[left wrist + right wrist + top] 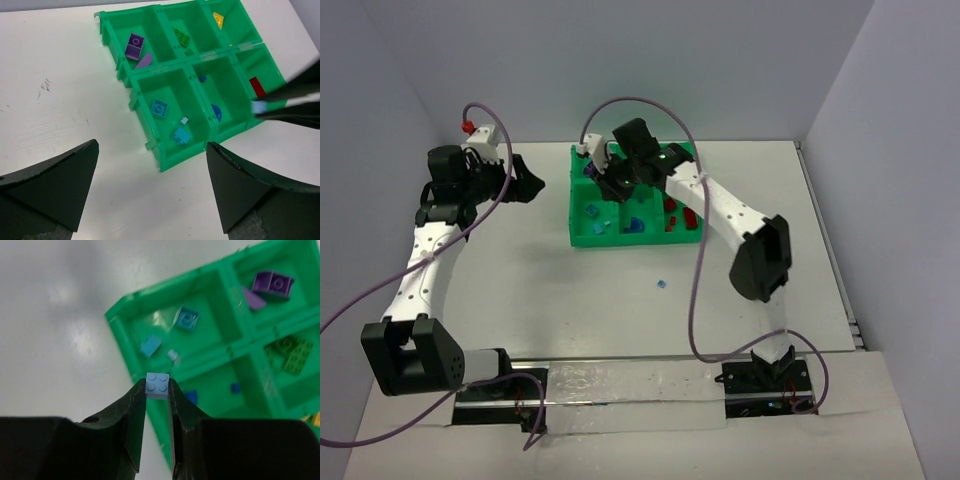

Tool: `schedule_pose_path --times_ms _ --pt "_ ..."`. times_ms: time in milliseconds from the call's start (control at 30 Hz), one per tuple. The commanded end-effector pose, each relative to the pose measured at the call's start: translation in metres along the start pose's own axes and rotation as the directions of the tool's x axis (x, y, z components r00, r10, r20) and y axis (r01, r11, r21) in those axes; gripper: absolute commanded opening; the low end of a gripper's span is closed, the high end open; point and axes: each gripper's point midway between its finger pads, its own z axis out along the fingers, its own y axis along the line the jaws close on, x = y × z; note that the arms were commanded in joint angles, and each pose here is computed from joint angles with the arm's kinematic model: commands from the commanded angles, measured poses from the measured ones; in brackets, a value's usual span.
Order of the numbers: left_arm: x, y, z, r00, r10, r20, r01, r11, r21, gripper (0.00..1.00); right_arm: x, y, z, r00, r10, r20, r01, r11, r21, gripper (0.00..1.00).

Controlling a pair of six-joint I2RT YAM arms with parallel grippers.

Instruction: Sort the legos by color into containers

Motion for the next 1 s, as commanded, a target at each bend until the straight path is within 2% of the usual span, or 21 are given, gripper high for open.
schedule_pose_path --times_ms 0,200,300,400,500,667,767,833,967 --pt "-0.017 -0.005 -0.010 0.998 0.002 0.063 -0.003 1.000 0.019 0.99 -0.030 -0.004 0.033 0.997 -0.007 0.074 0.008 1.000 -0.008 0.13" --pt "-0.009 -0.002 -0.013 0.999 0.006 0.047 -0.006 1.000 0.001 0.99 -0.027 -0.005 0.072 0.996 -0.031 0.088 0.030 1.000 0.009 0.16" --pt "-0.008 -0.001 -0.015 0.999 0.014 0.045 -0.014 1.000 -0.002 0.99 -0.022 -0.012 0.087 0.996 -0.016 0.082 0.013 0.999 0.035 0.22" --pt "-0.010 -0.002 -0.017 0.999 0.028 0.046 -0.027 1.000 -0.004 0.99 -0.019 -0.016 0.096 0.997 -0.014 0.080 0.010 0.999 0.050 0.47" --pt "-0.010 -0.002 -0.018 0.998 0.039 0.041 -0.039 0.999 -0.005 0.99 -0.019 -0.021 0.097 0.997 -0.015 0.080 0.009 0.997 0.075 0.63" --pt "-0.011 -0.004 -0.019 0.997 0.059 0.042 -0.059 0.998 0.004 0.99 -0.019 -0.024 0.093 0.996 -0.023 0.080 0.015 0.995 0.096 0.71" --pt "-0.012 -0.017 -0.022 0.993 0.103 0.056 -0.107 0.991 0.077 0.99 -0.040 -0.029 0.065 0.991 -0.009 0.133 -0.007 0.992 0.124 0.72" --pt "-0.008 -0.032 -0.025 0.983 0.164 0.086 -0.176 0.971 0.161 0.98 -0.060 -0.033 0.032 0.978 0.035 0.205 -0.060 0.991 0.117 0.73" --pt "0.008 -0.049 -0.026 0.968 0.227 0.107 -0.248 0.931 0.268 0.96 -0.065 -0.057 -0.029 0.952 0.121 0.283 -0.165 0.977 0.136 0.76"
